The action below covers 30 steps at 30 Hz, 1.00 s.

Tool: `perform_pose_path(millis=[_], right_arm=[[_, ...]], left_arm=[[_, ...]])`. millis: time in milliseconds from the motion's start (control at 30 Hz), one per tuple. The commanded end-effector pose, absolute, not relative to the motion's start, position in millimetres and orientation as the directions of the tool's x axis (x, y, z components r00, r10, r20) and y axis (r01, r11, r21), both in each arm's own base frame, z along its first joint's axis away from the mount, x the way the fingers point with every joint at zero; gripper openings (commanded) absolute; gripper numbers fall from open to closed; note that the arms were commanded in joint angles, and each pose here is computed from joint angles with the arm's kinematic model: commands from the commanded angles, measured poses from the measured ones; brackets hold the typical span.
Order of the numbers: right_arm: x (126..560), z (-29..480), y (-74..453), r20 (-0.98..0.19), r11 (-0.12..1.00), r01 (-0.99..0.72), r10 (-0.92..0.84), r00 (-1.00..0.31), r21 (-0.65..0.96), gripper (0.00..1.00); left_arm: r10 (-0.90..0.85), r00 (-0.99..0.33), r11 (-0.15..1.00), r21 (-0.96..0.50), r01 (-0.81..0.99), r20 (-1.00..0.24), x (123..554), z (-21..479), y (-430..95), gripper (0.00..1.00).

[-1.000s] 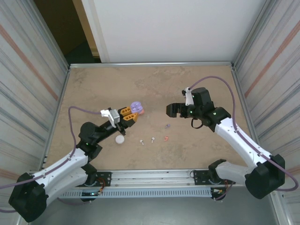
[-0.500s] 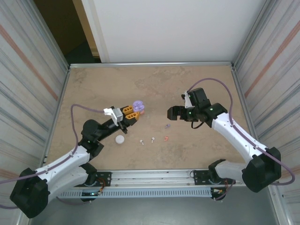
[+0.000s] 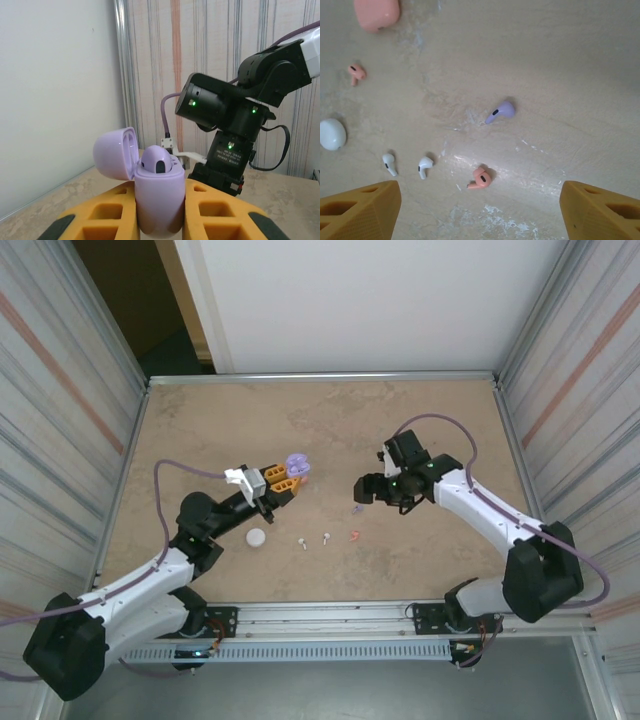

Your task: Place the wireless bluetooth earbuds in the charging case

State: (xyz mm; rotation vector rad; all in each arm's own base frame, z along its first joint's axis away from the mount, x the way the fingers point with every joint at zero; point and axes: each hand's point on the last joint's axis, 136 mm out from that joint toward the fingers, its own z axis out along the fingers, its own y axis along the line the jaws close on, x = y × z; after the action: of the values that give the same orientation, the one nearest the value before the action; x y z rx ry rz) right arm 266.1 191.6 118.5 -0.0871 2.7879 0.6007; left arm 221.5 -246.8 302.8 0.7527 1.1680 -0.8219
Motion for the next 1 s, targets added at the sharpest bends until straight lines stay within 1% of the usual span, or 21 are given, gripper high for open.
perform_pose_path(millis=[0,167,367,600,800,900,967], right_arm=[[268.0,116.6,202.0,-0.268,0.907,-0.117,-0.005,-0.963,0.405,0.79],[273.9,96.2,205.7,-0.231,0.919,-0.113,-0.025,-0.973,0.378,0.76],[286.3,81.9,211.9,-0.219,0.917,-0.097,-0.011,-0.976,0.386,0.69],[294.0,65.3,215.2,-0.191,0.925,-0.072,0.001,-0.982,0.373,0.64],[296.7,53.3,214.9,-0.176,0.941,-0.063,-0.003,-0.984,0.333,0.61],[297.4,48.6,215.8,-0.172,0.953,-0.073,-0.022,-0.985,0.295,0.61],[298.5,45.2,214.7,-0.169,0.962,-0.074,-0.030,-0.985,0.262,0.58]], left_arm=[[-0.198,0.231,0.505,0.103,0.857,-0.953,216.1,318.8,-244.4,0.00],[-0.202,0.224,0.511,0.092,0.855,-0.953,215.3,317.4,-242.1,0.00],[-0.206,0.233,0.525,0.094,0.846,-0.950,212.3,320.9,-236.6,0.00],[-0.194,0.239,0.536,0.101,0.838,-0.951,210.3,320.1,-233.3,0.00],[-0.192,0.237,0.535,0.100,0.839,-0.952,210.0,318.2,-233.1,0.00],[-0.192,0.235,0.536,0.099,0.838,-0.953,210.0,317.3,-232.8,0.00],[-0.192,0.238,0.537,0.101,0.838,-0.952,209.7,317.8,-232.6,0.00]])
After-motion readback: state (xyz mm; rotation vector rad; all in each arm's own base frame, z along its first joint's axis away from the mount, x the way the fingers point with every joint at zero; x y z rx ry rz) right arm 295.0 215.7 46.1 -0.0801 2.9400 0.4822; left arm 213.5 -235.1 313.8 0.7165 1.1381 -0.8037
